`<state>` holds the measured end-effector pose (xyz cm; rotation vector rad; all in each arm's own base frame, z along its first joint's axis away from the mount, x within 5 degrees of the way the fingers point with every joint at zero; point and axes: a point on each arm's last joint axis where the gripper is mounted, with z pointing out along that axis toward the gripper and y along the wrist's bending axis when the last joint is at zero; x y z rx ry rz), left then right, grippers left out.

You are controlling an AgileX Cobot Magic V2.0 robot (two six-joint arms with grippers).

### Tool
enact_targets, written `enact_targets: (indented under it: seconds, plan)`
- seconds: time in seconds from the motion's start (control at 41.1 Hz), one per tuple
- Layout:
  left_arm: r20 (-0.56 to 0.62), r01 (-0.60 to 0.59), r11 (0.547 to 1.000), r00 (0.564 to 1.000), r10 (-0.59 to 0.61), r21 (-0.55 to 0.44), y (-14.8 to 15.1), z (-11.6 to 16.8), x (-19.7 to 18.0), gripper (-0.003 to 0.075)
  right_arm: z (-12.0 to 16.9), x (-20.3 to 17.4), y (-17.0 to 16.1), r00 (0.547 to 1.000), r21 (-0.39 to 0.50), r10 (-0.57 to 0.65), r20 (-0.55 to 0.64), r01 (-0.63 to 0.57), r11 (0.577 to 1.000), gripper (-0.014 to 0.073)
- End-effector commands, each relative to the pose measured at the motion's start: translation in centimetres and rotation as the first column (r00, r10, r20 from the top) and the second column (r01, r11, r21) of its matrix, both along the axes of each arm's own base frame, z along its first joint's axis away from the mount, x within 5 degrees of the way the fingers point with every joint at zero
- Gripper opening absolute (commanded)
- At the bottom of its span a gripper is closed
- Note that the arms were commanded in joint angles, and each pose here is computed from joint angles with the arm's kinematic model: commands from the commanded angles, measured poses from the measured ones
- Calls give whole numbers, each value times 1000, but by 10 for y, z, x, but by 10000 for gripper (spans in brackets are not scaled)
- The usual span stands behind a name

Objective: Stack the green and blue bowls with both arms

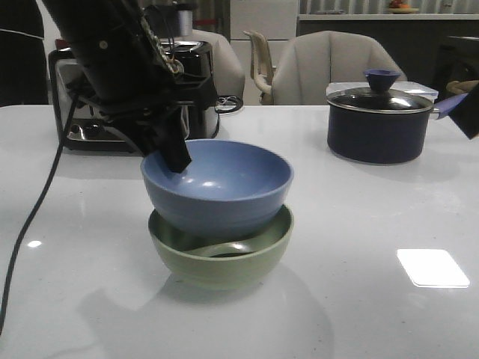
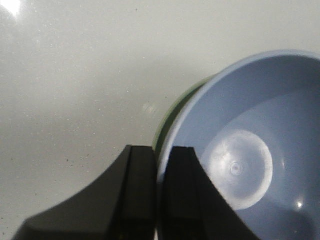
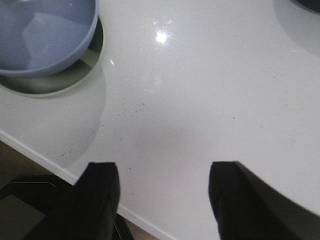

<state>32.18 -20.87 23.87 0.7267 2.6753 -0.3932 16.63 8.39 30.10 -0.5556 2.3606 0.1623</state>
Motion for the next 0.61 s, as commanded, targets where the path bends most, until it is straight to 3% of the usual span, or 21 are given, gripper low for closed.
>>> enact_targets:
  seconds: [0.0, 0.146, 0.219, 0.365, 0.584]
  plan:
    - [74, -11, 996, 997, 17, -84, -5, 26, 0, 224, 15, 3, 0, 996, 32, 5, 94, -8, 999, 505]
    - [56, -14, 992, 998, 22, -127, -7, 30, -3, 460, 15, 3, 0, 996, 32, 5, 94, -8, 999, 505]
    - [59, 8, 991, 998, 0, -130, -6, 36, -7, 513, 15, 3, 0, 996, 32, 5, 94, -8, 999, 505]
    - [127, 52, 988, 991, -34, -146, 1, 66, -20, 512, 15, 3, 0, 996, 32, 5, 94, -8, 999, 505]
    - [330, 105, 973, 943, -33, -204, 35, 141, -72, 512, 15, 3, 0, 996, 32, 5, 94, -8, 999, 505]
